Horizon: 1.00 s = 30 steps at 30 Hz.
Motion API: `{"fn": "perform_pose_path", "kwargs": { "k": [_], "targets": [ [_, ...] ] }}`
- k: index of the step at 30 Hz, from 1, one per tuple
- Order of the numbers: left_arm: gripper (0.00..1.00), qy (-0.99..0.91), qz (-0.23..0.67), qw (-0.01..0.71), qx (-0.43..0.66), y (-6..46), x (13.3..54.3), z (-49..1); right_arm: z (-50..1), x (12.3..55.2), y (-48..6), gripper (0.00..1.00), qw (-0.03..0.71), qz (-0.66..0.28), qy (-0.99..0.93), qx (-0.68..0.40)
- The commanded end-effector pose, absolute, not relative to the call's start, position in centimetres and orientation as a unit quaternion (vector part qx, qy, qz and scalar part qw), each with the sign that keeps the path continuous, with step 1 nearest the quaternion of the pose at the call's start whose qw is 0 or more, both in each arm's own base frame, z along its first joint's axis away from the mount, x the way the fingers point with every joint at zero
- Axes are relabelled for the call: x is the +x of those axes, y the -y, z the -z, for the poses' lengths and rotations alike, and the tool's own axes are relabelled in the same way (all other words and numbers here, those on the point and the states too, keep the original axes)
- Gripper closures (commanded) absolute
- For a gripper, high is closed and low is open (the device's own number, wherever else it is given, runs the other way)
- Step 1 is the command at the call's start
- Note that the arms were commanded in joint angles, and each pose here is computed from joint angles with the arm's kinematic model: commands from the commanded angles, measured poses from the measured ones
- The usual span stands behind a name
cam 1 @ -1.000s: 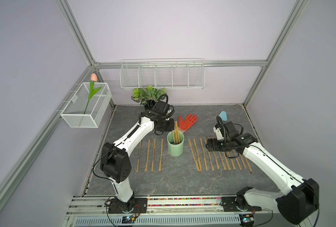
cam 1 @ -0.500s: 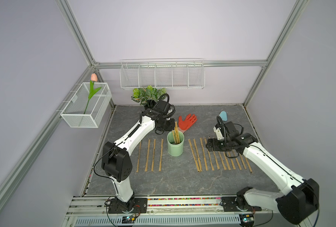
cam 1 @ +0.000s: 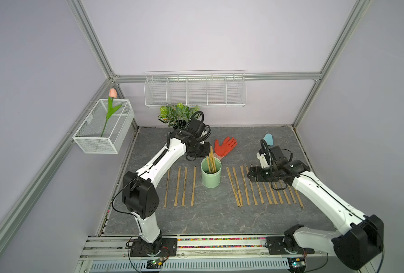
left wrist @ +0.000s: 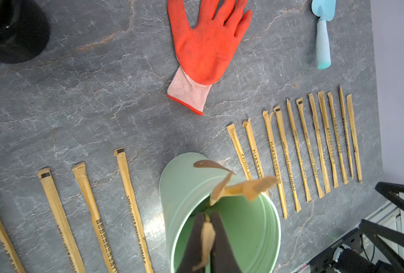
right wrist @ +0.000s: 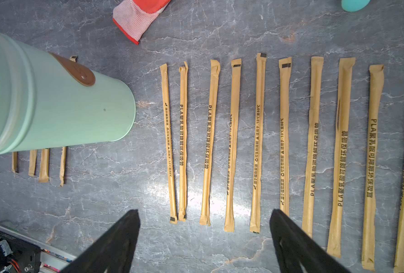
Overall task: Take the straws out of the storage container
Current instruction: Pick up the straw from the container.
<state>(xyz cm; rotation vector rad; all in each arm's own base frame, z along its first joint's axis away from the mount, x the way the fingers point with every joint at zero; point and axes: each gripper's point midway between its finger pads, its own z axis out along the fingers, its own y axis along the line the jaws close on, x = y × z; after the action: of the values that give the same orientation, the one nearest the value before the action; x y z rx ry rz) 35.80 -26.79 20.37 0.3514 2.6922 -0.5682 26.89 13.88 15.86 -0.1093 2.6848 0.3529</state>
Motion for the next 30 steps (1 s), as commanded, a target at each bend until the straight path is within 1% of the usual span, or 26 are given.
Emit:
{"fn": "perform_pose_path", "kwargs": {
  "k": [1,12,25,30],
  "targets": [
    [0.93,-0.953,0.193,0.186,0.139,26.6,35.2,-21.7,-16.1,26.5,-13.8,0.11,0.213,-0.137,-0.967,-0.033],
    [0.93,-0.950,0.185,0.195,0.158,26.0,34.5,-24.8,-16.3,26.7,-14.1,0.11,0.215,-0.145,-0.965,-0.032],
    [0.93,-0.947,0.179,0.207,0.167,25.6,34.5,-27.0,-16.3,26.7,-14.3,0.11,0.215,-0.147,-0.965,-0.034],
    [0.93,-0.942,0.176,0.232,0.169,25.2,34.6,-29.5,-16.4,26.8,-14.3,0.11,0.216,-0.149,-0.964,-0.034]
  ]
}}
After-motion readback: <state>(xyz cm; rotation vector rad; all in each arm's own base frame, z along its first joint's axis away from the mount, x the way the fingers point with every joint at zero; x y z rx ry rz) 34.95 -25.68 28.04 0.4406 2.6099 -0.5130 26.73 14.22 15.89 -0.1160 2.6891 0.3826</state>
